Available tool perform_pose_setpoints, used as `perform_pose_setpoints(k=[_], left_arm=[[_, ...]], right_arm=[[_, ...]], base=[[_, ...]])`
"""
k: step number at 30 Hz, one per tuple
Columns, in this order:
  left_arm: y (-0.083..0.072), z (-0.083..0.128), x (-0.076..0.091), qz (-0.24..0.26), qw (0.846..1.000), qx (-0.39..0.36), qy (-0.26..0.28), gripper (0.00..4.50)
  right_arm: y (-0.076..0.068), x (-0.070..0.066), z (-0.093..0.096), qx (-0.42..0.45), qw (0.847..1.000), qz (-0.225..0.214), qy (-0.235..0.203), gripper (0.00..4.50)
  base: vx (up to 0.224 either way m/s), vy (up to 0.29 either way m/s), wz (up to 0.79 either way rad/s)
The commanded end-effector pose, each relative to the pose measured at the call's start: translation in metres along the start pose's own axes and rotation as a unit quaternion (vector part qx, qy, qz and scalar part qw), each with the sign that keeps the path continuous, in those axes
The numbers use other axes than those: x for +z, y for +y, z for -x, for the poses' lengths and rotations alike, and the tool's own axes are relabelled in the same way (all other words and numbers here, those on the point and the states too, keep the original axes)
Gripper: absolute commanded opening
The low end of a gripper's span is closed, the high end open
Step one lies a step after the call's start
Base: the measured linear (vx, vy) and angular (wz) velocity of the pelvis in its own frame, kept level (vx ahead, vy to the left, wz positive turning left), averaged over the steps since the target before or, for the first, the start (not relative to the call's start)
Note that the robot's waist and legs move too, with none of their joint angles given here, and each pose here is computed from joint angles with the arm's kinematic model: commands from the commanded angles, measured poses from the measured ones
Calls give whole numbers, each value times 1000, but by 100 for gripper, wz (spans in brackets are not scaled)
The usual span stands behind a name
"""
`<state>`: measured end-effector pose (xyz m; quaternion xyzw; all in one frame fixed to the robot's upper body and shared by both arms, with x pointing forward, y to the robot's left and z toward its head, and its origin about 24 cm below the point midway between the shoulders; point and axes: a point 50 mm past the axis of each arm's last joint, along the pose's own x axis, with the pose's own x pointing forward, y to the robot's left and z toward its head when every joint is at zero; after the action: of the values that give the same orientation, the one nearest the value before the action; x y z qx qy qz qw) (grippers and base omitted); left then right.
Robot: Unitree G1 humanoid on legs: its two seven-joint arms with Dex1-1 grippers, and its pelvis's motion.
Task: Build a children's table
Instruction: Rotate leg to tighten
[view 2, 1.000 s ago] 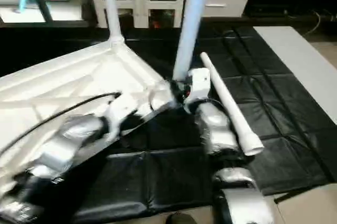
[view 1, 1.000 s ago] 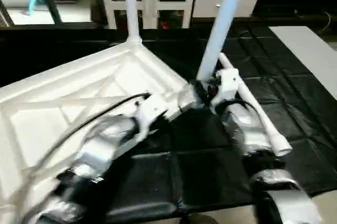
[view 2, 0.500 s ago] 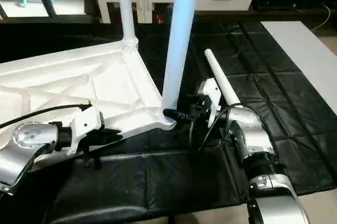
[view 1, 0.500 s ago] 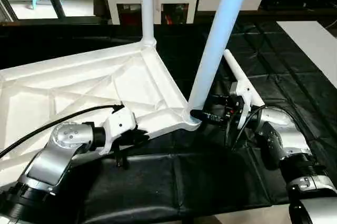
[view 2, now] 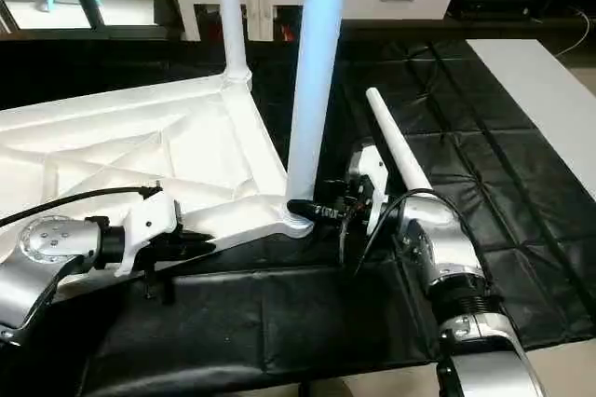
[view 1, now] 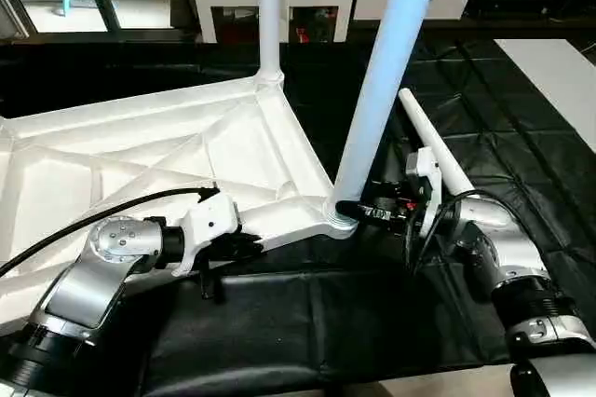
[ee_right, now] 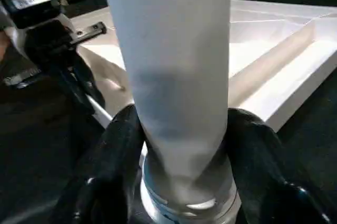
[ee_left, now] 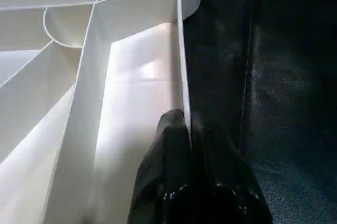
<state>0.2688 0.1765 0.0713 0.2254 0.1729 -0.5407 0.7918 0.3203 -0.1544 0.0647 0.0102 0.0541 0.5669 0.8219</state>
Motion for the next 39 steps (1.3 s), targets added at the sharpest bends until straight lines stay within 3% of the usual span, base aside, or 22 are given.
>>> perform_pose_setpoints(k=[1,7,9,10,11,12,13,14,18,21,25,26,27,29,30,34,39], left_arm=[[-6,-8,-8,10,1000,-15,19,0],[0,-17,-6,9,999,23,30,0],[2,-40,8,23,998,55,24,0],[2,-40,8,24,998,56,24,0],[5,-55,16,48,995,88,28,0],[5,-55,16,49,994,89,28,0],[6,-61,19,61,992,105,32,0],[7,-73,26,77,989,122,31,0],[1,-89,40,87,990,108,18,0],[-3,-93,47,82,992,94,2,0],[-5,-84,40,56,995,83,-3,0],[-6,-79,37,51,996,73,-4,0],[-6,-78,36,50,996,71,-4,0],[-11,-62,27,27,999,33,-12,0],[-14,-55,23,16,1000,14,-14,0],[-24,-36,6,-13,999,-40,11,0],[-19,-18,-8,-8,999,-35,34,0]], right_arm=[[-4,-8,-5,-50,999,-4,20,210],[-9,-16,-14,-148,989,-18,22,197],[-13,-26,-28,-262,964,-37,30,196],[-13,-26,-28,-264,963,-37,31,196],[-15,-32,-37,-322,944,-64,36,195],[-15,-32,-37,-324,943,-65,36,195],[-15,-35,-41,-351,932,-80,40,195],[-14,-39,-50,-396,911,-107,35,195],[-7,-42,-69,-425,892,-152,20,194],[-3,-39,-80,-414,897,-156,5,194],[-5,-30,-78,-353,928,-122,-4,194],[-5,-24,-76,-318,943,-97,-18,194],[-5,-23,-75,-311,946,-92,-21,194],[-5,-8,-61,-223,972,-44,-52,194],[-6,-3,-53,-198,978,-32,-60,250],[-10,7,-26,-133,990,30,-46,283],[-9,17,5,-50,997,44,-39,322]], base=[[0,0,0],[0,0,0],[0,0,0],[0,0,0],[0,0,0],[0,0,0],[0,0,0],[0,0,0],[0,0,0],[0,0,0],[0,0,0],[0,0,0],[0,0,0],[0,0,0],[0,0,0],[0,0,0],[0,0,0]])
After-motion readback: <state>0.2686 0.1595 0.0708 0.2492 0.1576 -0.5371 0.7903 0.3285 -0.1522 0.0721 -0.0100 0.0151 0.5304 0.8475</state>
